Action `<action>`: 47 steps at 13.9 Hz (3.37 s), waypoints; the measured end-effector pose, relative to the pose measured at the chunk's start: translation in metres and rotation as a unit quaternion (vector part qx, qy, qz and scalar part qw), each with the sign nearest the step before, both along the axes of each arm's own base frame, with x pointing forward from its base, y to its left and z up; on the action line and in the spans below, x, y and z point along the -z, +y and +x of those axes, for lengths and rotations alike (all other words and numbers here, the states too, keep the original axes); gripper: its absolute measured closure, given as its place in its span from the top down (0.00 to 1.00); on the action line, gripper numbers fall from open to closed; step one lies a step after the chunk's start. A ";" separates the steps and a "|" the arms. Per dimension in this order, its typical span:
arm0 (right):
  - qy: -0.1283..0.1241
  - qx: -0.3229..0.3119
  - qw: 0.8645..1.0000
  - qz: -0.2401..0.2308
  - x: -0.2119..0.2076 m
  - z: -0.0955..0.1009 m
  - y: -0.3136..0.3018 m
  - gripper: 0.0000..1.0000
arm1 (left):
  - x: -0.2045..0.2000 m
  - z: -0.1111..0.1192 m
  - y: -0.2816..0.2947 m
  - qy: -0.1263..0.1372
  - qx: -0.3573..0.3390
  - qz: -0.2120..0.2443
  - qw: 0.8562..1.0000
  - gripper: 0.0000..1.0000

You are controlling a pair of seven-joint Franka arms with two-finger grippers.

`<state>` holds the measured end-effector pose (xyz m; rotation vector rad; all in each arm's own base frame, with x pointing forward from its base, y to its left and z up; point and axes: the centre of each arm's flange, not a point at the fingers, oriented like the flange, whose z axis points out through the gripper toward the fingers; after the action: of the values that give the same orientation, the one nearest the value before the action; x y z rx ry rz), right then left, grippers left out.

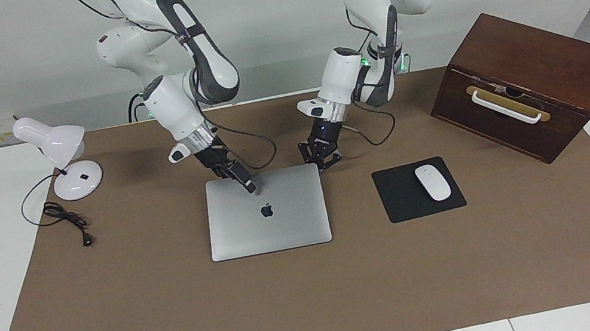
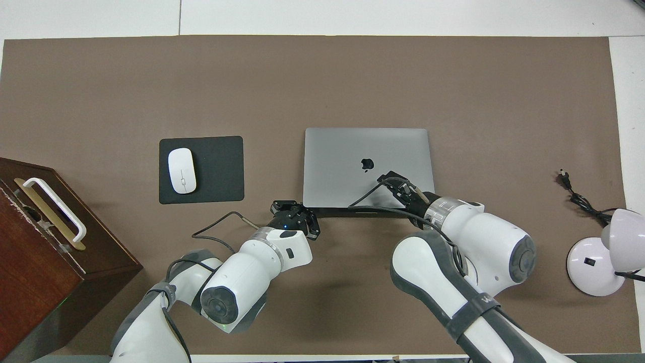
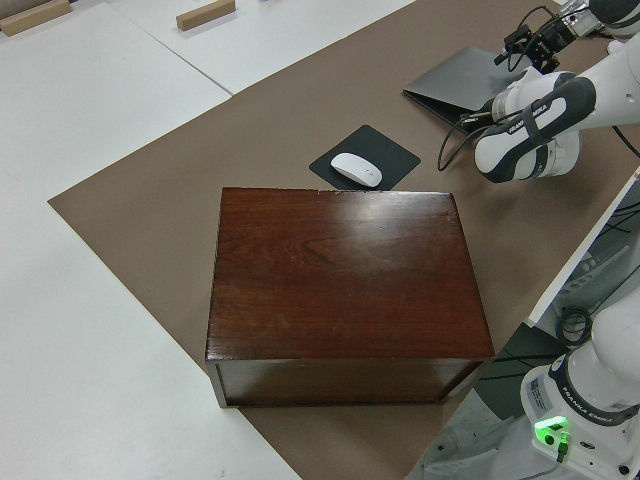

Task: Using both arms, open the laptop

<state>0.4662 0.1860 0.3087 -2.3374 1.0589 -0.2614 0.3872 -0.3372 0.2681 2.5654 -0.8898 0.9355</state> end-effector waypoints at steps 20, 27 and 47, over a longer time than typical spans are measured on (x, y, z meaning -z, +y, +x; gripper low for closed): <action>-0.139 0.012 0.990 0.023 -0.089 0.106 0.033 1.00 | 0.000 0.003 0.002 -0.005 0.004 0.005 1.000 0.01; -0.190 0.030 0.980 0.039 -0.127 0.155 0.032 1.00 | 0.000 0.003 0.002 -0.005 0.004 0.005 1.000 0.01; -0.293 0.084 0.944 0.124 -0.260 0.163 0.062 1.00 | 0.000 0.003 0.002 -0.005 0.003 0.004 1.000 0.01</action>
<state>0.6291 0.2480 0.5689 -1.7735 0.9187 -0.7844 0.3905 -0.3351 0.2677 2.5661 -0.9060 0.9461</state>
